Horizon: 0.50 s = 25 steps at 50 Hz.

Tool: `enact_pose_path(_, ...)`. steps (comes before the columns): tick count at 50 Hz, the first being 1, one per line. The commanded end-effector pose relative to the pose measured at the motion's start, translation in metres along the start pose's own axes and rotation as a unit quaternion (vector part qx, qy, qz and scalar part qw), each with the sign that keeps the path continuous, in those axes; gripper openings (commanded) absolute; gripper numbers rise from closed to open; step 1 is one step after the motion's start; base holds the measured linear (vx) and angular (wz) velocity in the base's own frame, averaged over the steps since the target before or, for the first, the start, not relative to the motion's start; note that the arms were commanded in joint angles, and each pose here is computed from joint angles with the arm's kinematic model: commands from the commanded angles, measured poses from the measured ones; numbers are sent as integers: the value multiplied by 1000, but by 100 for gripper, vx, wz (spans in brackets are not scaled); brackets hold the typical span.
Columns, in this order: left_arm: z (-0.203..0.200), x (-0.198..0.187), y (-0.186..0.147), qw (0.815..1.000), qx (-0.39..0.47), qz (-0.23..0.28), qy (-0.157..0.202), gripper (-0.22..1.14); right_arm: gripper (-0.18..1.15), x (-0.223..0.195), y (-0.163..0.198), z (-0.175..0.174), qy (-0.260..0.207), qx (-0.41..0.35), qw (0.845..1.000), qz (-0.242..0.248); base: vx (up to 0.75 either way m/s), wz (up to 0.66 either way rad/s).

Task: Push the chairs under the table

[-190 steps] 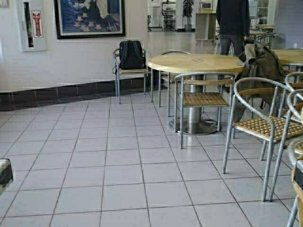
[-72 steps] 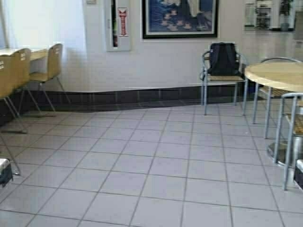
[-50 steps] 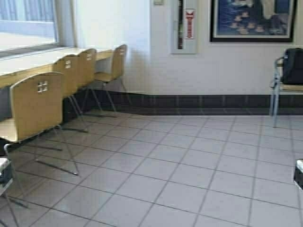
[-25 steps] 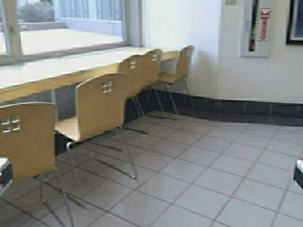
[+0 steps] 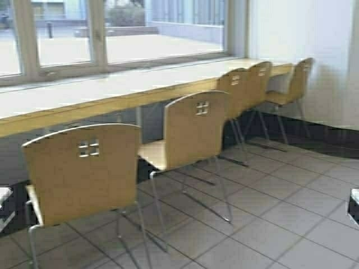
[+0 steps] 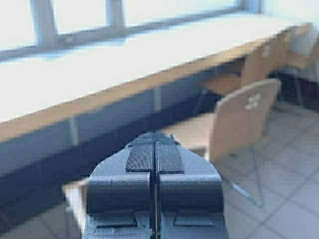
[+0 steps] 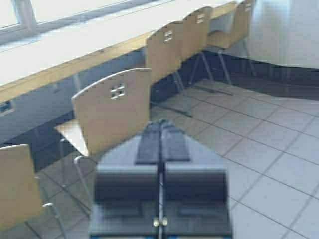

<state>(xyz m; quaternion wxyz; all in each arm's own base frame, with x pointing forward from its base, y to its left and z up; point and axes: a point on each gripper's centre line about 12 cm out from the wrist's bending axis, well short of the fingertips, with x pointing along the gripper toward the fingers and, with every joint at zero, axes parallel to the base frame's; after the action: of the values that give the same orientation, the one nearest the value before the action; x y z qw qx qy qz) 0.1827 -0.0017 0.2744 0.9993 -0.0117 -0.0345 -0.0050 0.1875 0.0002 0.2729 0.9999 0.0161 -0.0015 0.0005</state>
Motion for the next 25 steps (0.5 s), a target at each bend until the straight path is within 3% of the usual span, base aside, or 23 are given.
enact_pose_path(1,2,1,0,1000,-8,-1,-2,3,5,2,0,7,-7,1,1000,1,15,47)
enact_pose_path(17,10,-5,-9,999,-13,-26,-22,3,5,-6,1,3,-3,2,1000,2,13,54)
enact_pose_path(25,7,-7,-9,999,-18,-26,-20,3,5,-12,9,6,-10,0,1000,26,10,61)
